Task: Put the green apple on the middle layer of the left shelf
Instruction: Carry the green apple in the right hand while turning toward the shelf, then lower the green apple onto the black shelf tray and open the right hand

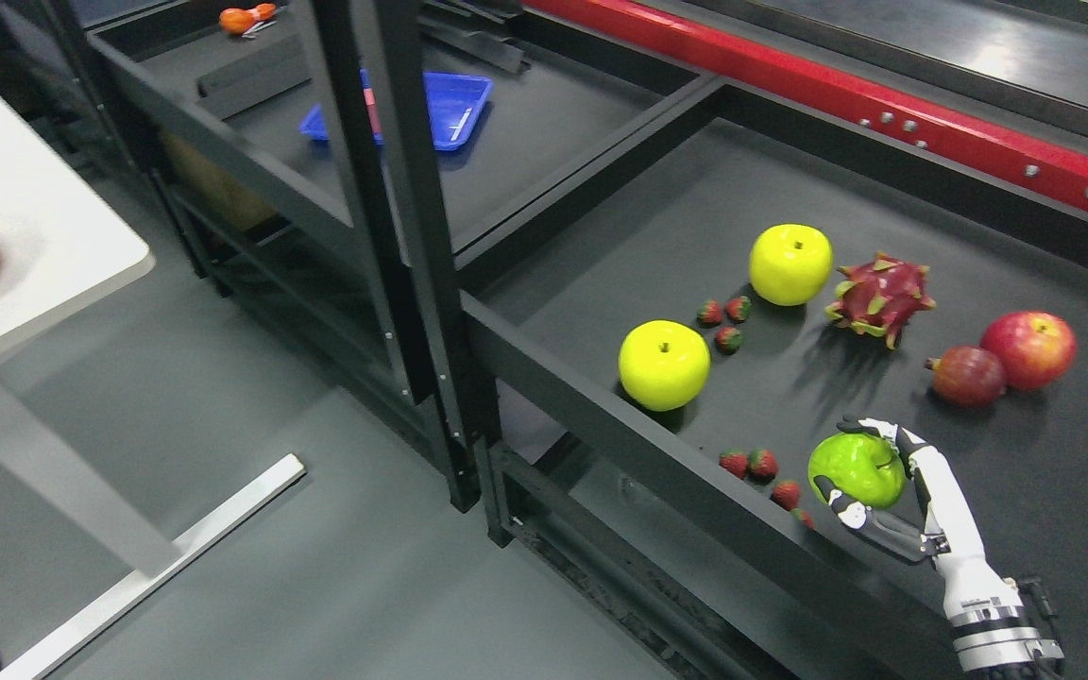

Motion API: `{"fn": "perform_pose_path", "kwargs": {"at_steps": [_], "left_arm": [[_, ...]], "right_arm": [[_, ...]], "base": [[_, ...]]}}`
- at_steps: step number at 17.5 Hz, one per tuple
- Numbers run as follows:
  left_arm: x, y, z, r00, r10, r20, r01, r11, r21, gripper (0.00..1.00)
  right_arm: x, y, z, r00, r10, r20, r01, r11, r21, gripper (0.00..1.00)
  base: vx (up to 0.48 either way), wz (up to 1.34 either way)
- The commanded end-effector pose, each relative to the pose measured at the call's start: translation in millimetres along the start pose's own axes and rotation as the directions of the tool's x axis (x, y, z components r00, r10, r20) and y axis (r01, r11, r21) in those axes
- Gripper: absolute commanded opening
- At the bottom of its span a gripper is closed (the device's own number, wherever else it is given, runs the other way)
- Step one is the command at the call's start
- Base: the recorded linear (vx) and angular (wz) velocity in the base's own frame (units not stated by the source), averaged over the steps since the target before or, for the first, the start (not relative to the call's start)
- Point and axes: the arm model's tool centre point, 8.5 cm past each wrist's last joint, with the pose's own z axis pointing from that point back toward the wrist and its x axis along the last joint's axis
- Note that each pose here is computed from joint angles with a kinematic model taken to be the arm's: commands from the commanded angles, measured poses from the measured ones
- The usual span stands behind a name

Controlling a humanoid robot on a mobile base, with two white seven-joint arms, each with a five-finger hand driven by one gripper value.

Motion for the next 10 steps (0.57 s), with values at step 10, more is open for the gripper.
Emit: {"fn": "perform_pose_path", "kwargs": {"at_steps": [10], "left_arm": [[0,11,2,1.000,-0.001,-0.001,0.001,1.000,0.017,1.00]], "right_arm": [[0.6,-2,-24,0.982,0.139,-0.125,-0.132,0.989,0.069,0.00]], "base": [[0.103,-0.53]]}}
